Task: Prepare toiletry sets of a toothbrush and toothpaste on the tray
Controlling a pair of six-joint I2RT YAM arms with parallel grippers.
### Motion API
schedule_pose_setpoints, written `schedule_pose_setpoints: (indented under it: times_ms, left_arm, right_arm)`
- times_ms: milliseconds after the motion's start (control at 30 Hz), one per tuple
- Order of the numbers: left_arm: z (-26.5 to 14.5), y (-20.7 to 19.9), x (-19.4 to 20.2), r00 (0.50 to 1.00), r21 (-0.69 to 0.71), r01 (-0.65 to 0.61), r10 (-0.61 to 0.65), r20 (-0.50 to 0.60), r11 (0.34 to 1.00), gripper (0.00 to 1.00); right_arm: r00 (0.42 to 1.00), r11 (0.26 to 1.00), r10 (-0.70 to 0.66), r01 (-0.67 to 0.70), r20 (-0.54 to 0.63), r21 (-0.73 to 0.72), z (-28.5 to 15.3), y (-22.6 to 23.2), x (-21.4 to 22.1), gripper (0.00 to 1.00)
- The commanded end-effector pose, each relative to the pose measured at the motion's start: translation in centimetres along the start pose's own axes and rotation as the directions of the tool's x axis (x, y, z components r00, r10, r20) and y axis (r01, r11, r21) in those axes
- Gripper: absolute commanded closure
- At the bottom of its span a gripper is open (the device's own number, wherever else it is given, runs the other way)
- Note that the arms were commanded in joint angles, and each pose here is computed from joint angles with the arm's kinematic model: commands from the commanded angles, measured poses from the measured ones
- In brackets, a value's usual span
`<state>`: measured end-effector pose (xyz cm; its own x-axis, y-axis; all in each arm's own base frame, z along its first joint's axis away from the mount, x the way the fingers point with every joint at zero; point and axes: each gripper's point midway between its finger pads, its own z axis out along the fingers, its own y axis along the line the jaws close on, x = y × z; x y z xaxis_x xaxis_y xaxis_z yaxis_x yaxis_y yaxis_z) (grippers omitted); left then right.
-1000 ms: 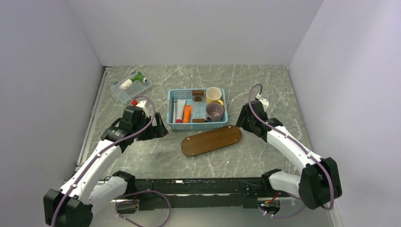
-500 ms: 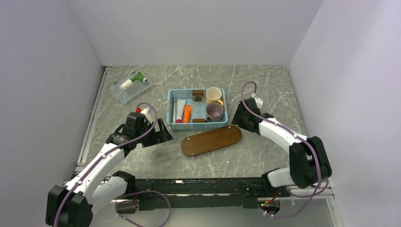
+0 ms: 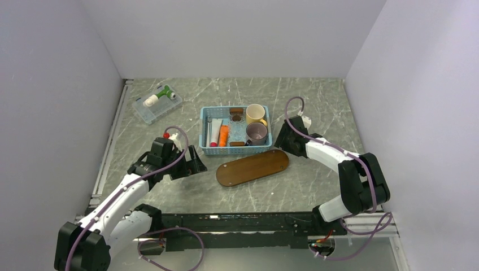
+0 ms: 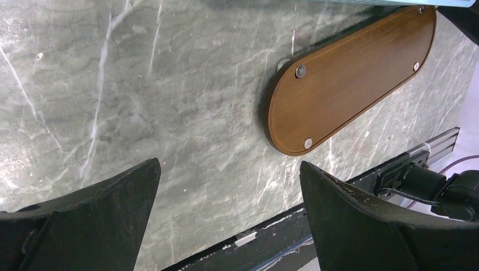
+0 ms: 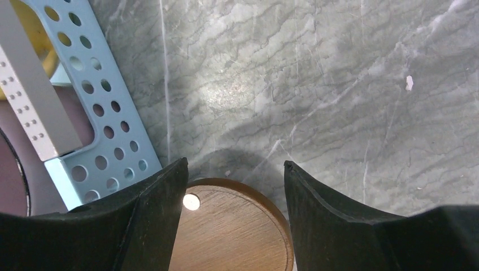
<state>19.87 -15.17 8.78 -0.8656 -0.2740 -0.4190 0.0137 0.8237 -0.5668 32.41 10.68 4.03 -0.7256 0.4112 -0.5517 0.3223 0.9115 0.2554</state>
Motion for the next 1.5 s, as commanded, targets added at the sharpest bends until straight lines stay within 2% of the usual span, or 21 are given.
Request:
schedule_pose_setpoints:
  times_ms: [0, 633, 1000, 1467]
  left_arm:
    - [-0.2, -0.7, -0.2, 1.000, 0.048, -0.018, 0.016, 0.026, 0.999, 0.01]
    - [-0.2, 0.0, 0.1, 0.999, 0.021, -0.013, 0.012, 0.029, 1.000, 0.01]
    - [-0.1, 0.4, -0.1, 0.999, -0.011, 0.004, -0.004, 0.034, 1.000, 0.01]
    - [1.0, 1.6, -0.2, 0.999, -0.059, 0.025, -0.023, 0.034, 0.998, 0.01]
  right_arm:
    - [0.998, 0.998, 0.046, -0.043, 0.052, -0.056, 0.1, 1.4, -1.4, 0.35]
    - [0.999, 0.995, 0.039, -0.039, -0.003, -0.092, -0.7, 0.8, 2.4, 0.37]
    - [0.999, 0.989, 0.052, -0.053, -0.013, -0.138, -3.2, 2.1, 4.2, 0.37]
    - [0.997, 0.986, 0.029, -0.039, -0.065, -0.161, -3.7, 3.3, 7.6, 0.36]
